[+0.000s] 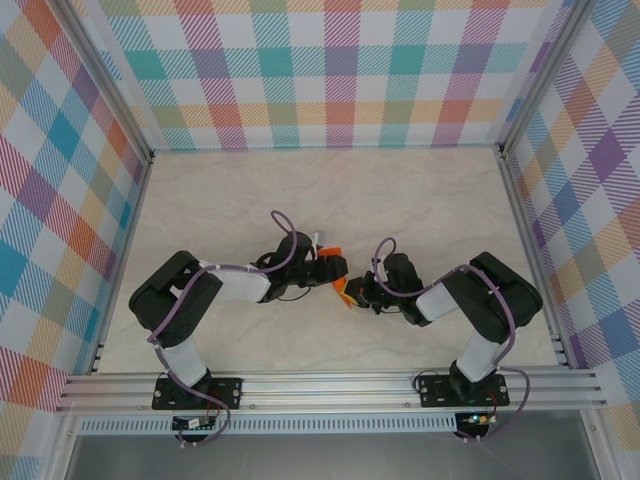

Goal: Fold a paper plane with a square sheet of paper (pick it up from the middle)
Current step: Fold the wing for the fifth time at the center of the table.

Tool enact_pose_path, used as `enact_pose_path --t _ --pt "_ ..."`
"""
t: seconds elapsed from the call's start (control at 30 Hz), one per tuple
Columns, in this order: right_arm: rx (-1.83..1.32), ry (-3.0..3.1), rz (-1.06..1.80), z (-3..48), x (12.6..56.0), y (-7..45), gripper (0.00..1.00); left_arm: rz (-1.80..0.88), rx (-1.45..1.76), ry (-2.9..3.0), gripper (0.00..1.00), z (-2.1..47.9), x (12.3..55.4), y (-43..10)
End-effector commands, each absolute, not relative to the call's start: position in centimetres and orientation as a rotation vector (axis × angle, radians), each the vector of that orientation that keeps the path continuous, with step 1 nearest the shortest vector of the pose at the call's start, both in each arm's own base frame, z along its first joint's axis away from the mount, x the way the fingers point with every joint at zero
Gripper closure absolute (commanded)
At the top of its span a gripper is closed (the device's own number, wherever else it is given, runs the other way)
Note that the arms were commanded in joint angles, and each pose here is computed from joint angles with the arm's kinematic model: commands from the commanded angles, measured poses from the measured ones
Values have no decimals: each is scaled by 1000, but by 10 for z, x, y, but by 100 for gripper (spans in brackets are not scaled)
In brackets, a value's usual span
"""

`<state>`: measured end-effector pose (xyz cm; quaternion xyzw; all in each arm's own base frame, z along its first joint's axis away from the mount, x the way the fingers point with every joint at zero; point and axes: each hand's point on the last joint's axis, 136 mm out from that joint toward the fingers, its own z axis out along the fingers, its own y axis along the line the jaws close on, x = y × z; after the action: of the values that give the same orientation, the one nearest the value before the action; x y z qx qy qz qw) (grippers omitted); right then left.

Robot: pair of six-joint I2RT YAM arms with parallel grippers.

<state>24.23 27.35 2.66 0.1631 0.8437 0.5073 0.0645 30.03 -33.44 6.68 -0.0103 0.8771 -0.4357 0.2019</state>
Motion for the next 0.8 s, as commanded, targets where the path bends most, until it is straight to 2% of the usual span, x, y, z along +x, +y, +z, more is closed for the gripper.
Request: enact_pose_path --t 0.0,0.43,0.77 --pt "482 2534 1562 30 245 276 96 -1227 4 2395 49 76 312 -342" --pt "479 2557 1522 28 244 272 93 -1167 3 2457 49 46 315 -340" --pt "294 2677 1265 29 238 258 81 -1170 21 2493 49 41 312 -343"
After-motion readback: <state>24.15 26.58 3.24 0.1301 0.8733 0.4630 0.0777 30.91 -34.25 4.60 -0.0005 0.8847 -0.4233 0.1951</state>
